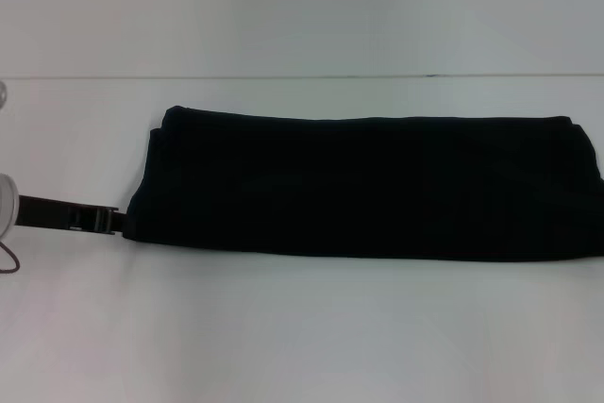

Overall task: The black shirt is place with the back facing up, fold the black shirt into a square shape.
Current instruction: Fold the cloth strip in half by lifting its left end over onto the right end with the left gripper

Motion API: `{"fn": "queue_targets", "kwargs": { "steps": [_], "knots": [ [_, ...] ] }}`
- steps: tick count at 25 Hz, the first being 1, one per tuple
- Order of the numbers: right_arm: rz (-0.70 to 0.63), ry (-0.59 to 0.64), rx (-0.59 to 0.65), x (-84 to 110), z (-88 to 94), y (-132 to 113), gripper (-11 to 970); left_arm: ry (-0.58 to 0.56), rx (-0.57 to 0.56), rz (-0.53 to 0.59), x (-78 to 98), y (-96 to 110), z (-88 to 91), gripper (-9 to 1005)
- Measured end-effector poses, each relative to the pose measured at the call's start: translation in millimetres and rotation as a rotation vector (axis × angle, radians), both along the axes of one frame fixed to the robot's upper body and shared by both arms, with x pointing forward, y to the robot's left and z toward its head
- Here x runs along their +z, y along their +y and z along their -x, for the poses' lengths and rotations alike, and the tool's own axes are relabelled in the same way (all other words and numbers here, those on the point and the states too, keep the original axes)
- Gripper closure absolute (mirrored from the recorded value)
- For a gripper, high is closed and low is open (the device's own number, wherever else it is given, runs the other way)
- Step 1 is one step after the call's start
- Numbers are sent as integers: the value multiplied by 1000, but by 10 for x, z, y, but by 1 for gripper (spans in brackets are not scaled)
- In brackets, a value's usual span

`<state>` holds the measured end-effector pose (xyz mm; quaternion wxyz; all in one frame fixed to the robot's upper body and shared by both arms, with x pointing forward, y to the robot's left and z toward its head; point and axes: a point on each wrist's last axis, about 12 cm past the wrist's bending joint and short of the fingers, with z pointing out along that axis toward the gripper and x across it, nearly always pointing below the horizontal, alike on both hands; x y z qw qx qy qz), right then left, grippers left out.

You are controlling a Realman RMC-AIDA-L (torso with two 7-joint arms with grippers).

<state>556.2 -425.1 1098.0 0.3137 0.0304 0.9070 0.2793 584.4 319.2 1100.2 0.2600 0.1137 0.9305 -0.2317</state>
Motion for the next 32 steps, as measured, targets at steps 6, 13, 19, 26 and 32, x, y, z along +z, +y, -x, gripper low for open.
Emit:
{"fn": "queue_targets", "kwargs": {
  "steps": [6, 13, 19, 26, 32],
  "knots": [
    [-2, -90, -17, 167, 19, -66, 810, -14, 26, 30, 84, 65, -42, 988],
    [-78, -287, 70, 415, -75, 89, 520, 13, 20, 113, 190, 43, -34, 848],
    [-73, -357, 193, 522, -269, 375, 298, 144, -55, 203, 334, -7, 54, 477],
    [-52, -392, 284, 647, -526, 705, 100, 364, -61, 344, 267, -163, 95, 161],
    [-1, -427, 295, 721, -695, 837, 43, 477, 9, 408, 133, -307, 77, 117]
  ]
}}
